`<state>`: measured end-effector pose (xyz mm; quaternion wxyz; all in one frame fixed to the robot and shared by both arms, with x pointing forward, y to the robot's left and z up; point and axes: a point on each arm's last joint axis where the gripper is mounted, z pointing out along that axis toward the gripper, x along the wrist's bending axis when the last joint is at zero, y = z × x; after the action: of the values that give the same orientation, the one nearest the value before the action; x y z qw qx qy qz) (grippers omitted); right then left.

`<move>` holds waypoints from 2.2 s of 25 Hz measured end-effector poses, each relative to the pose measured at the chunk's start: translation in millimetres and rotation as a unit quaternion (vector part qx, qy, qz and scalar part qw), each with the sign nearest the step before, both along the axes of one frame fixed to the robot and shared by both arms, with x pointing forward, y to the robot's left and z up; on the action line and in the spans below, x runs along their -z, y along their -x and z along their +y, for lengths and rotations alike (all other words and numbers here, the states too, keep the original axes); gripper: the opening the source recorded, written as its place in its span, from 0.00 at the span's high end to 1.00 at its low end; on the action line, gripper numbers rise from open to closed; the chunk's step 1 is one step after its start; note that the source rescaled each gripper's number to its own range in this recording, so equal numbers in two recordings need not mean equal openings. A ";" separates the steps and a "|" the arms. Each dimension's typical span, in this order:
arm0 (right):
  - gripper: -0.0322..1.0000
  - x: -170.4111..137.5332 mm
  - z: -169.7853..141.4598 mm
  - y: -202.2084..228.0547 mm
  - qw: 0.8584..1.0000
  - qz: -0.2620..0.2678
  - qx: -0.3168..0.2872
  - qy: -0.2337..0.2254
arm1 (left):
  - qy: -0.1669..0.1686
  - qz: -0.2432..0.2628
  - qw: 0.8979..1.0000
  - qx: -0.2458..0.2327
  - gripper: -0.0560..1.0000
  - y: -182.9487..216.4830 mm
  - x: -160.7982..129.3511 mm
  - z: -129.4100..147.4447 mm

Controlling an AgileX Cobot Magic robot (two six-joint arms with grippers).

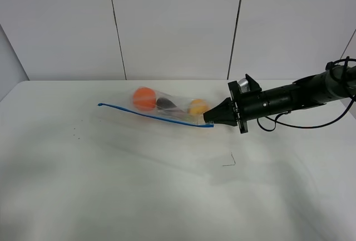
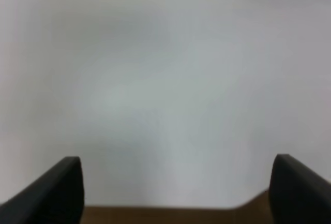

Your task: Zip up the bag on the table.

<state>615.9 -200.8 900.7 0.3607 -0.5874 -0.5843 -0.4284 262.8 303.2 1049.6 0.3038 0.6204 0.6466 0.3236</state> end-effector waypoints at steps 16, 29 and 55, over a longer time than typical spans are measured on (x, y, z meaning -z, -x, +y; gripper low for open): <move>0.97 0.0 0.0 0.0 1.000 0.000 0.000 0.000 | -0.001 -0.092 0.995 0.029 0.00 28.0 -1.6 -1.0; 0.47 1.6 -0.4 2.3 1.000 0.014 -0.008 0.009 | -0.001 -0.092 0.995 0.029 0.00 28.0 -1.6 -1.0; 0.00 -152.3 -71.2 -14.4 0.856 -0.079 0.002 0.511 | 0.000 -0.092 0.995 0.030 0.00 28.0 -1.6 -1.1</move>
<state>630.2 -272.0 1053.0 -0.0381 -0.6540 -0.7466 -0.1157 234.8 302.1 1051.2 0.3712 0.6071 0.5972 0.3702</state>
